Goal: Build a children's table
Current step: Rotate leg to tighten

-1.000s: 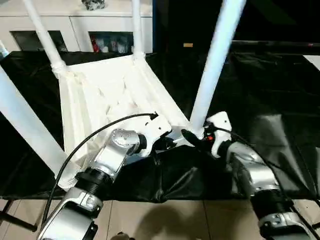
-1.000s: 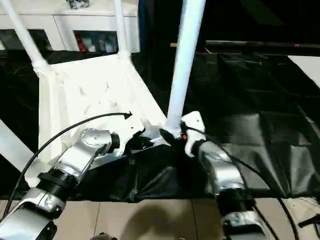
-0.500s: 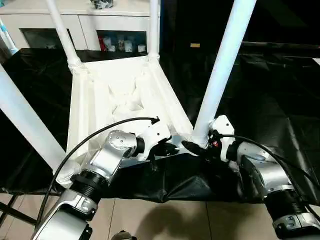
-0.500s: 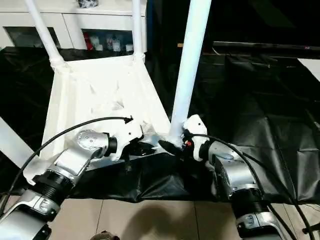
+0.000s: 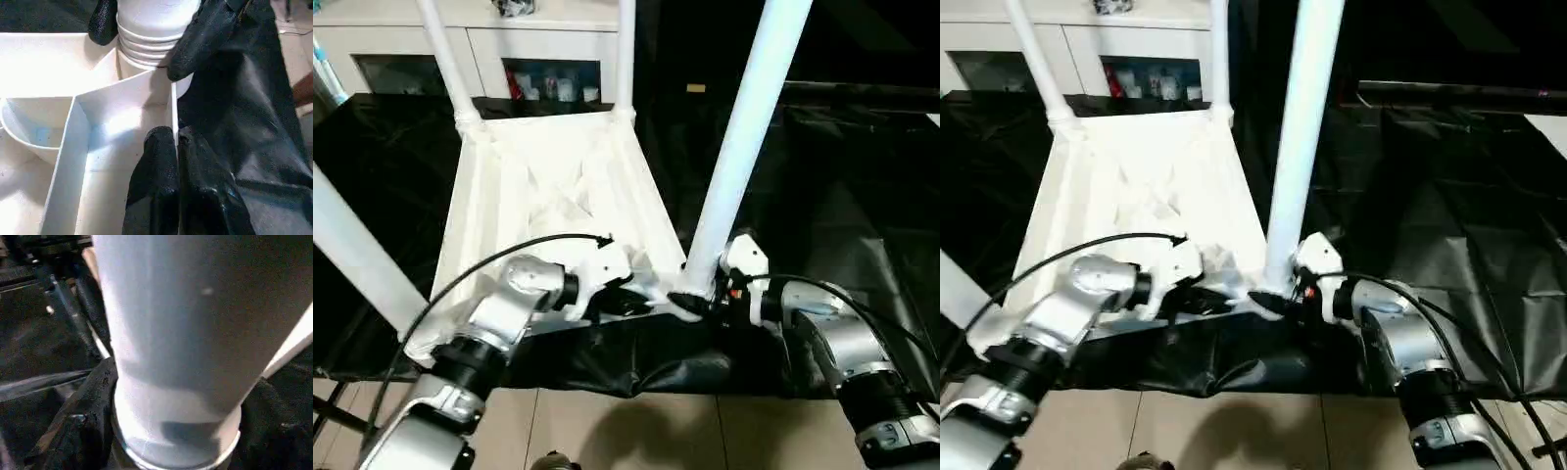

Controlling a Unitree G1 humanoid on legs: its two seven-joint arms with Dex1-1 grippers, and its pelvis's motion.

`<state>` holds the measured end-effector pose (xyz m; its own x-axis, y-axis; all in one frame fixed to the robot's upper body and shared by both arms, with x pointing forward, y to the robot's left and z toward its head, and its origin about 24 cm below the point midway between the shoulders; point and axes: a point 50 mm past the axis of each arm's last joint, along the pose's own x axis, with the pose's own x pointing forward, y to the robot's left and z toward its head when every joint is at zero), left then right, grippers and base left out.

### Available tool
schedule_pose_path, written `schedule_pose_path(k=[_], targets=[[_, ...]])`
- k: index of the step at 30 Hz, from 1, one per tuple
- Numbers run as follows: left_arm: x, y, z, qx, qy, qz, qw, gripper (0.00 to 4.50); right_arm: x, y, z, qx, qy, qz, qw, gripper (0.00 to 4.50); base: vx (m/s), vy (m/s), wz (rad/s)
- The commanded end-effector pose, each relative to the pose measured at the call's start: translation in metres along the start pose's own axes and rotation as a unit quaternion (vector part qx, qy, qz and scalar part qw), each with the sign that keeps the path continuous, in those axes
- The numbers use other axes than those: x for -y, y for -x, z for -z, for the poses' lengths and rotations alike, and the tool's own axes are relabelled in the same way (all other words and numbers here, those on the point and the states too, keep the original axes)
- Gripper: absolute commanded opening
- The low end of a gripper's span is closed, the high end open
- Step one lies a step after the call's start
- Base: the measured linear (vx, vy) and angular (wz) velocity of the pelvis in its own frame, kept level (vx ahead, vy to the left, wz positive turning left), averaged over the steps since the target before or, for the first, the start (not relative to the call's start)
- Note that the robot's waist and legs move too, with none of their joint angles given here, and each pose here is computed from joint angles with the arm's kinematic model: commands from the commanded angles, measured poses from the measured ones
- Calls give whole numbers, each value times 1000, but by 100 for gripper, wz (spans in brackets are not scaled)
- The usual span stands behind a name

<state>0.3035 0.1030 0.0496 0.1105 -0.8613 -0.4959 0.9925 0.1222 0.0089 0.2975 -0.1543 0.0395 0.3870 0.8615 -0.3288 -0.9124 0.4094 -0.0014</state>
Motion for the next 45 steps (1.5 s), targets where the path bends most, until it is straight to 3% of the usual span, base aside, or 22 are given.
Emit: schedule_pose_path(k=[1, 9, 13, 16, 18, 24, 28, 30, 31, 38, 41, 45], targets=[[10, -7, -4, 11, -15, 55, 998, 0, 2, 5, -1, -20, 18, -7, 1000, 275, 0, 0, 0], [8, -5, -3, 7, -13, 47, 999, 0, -1, 1, 0, -18, 15, -17, 1000, 273, 0, 0, 0], [-2, -14, -5, 2, -2, -21, 1000, 0, 5, -12, 4, -8, -14, 70, 997, 273, 0, 0, 0], [-13, -27, -14, 0, 25, -105, 994, 0, 14, -25, 4, 5, -62, 168, 984, 273, 0, 0, 0], [-14, -30, -16, 1, 29, -116, 993, 0, 15, -27, 3, 7, -70, 181, 981, 273, 0, 0, 0], [-18, -52, -32, 14, 58, -188, 980, 0, 17, -48, -5, 17, -107, 286, 952, 273, 0, 0, 0], [-11, -56, -34, 26, 50, -161, 985, 0, 14, -53, -12, 44, -119, 273, 954, 273, 0, 0, 0], [-5, -54, -34, 32, 35, -129, 991, 0, 14, -49, -15, 67, -134, 259, 954, 342, 0, 0, 0], [-4, -53, -34, 33, 27, -121, 992, 0, 15, -47, -16, 70, -134, 257, 955, 342, 0, 0, 0], [-2, -39, -29, 39, 14, -83, 996, 0, 14, -30, -13, 36, -74, 202, 976, 387, 0, 0, 0], [0, -29, -23, 36, -4, -49, 998, 0, 8, -14, -13, 26, -34, 122, 992, 387, 0, 0, 0], [4, -18, -19, 34, -13, -6, 999, 0, -2, 1, -10, 6, -6, 23, 1000, 387, 0, 0, 0]])
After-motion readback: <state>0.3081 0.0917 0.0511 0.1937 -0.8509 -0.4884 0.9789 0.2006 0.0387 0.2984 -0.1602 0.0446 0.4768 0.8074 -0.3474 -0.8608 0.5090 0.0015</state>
